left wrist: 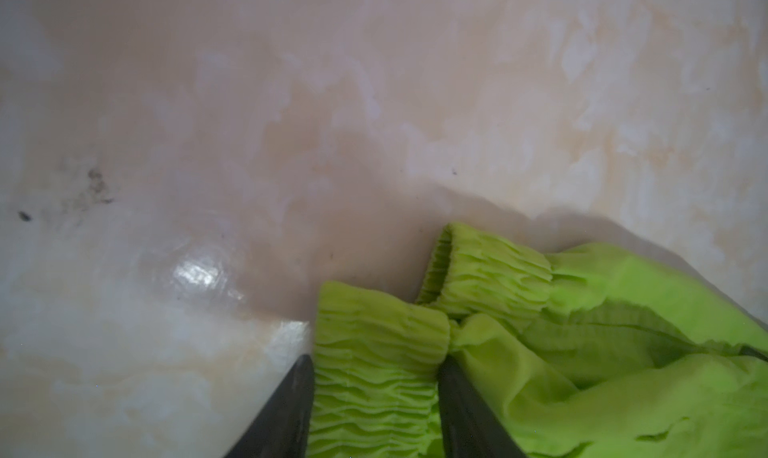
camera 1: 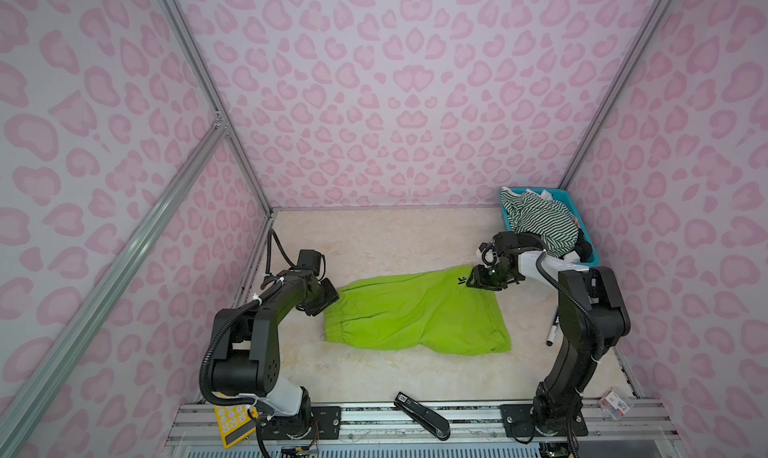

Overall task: Fold and stack the mixed laundry pile
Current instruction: 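Press and smooth the folded shorts with both grippers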

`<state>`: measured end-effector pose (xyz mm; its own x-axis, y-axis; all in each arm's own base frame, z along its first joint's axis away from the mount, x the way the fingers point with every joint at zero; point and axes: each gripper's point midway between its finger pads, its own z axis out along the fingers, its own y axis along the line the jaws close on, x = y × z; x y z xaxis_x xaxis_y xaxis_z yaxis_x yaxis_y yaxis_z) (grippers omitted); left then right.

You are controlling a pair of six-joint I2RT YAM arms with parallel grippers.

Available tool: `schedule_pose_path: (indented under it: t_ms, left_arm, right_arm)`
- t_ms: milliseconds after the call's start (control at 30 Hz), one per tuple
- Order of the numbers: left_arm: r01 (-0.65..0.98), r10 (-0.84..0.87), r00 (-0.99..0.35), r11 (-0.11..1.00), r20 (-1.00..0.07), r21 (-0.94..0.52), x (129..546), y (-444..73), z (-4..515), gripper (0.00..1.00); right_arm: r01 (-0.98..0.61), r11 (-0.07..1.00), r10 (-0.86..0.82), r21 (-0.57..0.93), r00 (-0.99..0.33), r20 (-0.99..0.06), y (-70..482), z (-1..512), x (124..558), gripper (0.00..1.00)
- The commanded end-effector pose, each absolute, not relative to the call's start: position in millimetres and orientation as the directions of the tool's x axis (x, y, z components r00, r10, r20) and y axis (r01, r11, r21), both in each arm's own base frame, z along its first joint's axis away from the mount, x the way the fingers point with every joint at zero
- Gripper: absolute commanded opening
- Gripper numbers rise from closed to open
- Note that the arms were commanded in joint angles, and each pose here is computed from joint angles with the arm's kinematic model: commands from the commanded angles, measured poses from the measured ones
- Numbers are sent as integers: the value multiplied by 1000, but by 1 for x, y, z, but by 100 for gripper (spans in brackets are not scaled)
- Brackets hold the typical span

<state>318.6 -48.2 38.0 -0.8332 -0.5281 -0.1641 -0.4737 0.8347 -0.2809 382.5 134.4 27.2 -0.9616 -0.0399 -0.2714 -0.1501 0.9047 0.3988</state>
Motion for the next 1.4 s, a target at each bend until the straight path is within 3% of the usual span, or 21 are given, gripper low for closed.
schedule_pose_path:
  t_ms: [0, 167, 600, 833, 967, 1200, 1300, 1367]
  left_arm:
    - [-461, -519, -836, 840, -178, -285, 323, -47, 38, 46]
    - [-469, -524, -831, 841, -189, -271, 324, -43, 42, 32]
    - [-467, -523, -830, 842, -194, -271, 328, -40, 43, 22]
    - [-446, -513, -836, 843, -195, -301, 335, -46, 49, 14]
    - [-411, -497, -843, 842, -204, -349, 341, -54, 66, 2]
    - [-345, -473, -831, 851, -293, -396, 355, -57, 109, 2]
    - [-380, -469, -840, 868, -274, -319, 350, -46, 104, 18]
    - [-398, -470, -847, 871, -250, -289, 344, -43, 94, 39]
  right_arm:
    - [-144, 897, -48, 419, -972, -232, 136, 16, 373, 39]
    - [-170, 890, -57, 422, -962, -267, 137, 33, 372, 27]
    - [-199, 893, -70, 405, -948, -311, 133, 64, 368, 0]
    - [-197, 905, -69, 376, -942, -329, 128, 68, 367, 0]
    - [-183, 926, -52, 331, -928, -368, 119, 84, 364, 0]
    - [-128, 972, -23, 197, -888, -459, 90, 114, 360, 0]
    - [-54, 990, 6, 128, -903, -431, 74, 99, 360, 0]
    - [-32, 993, 13, 113, -927, -374, 71, 83, 359, 0]
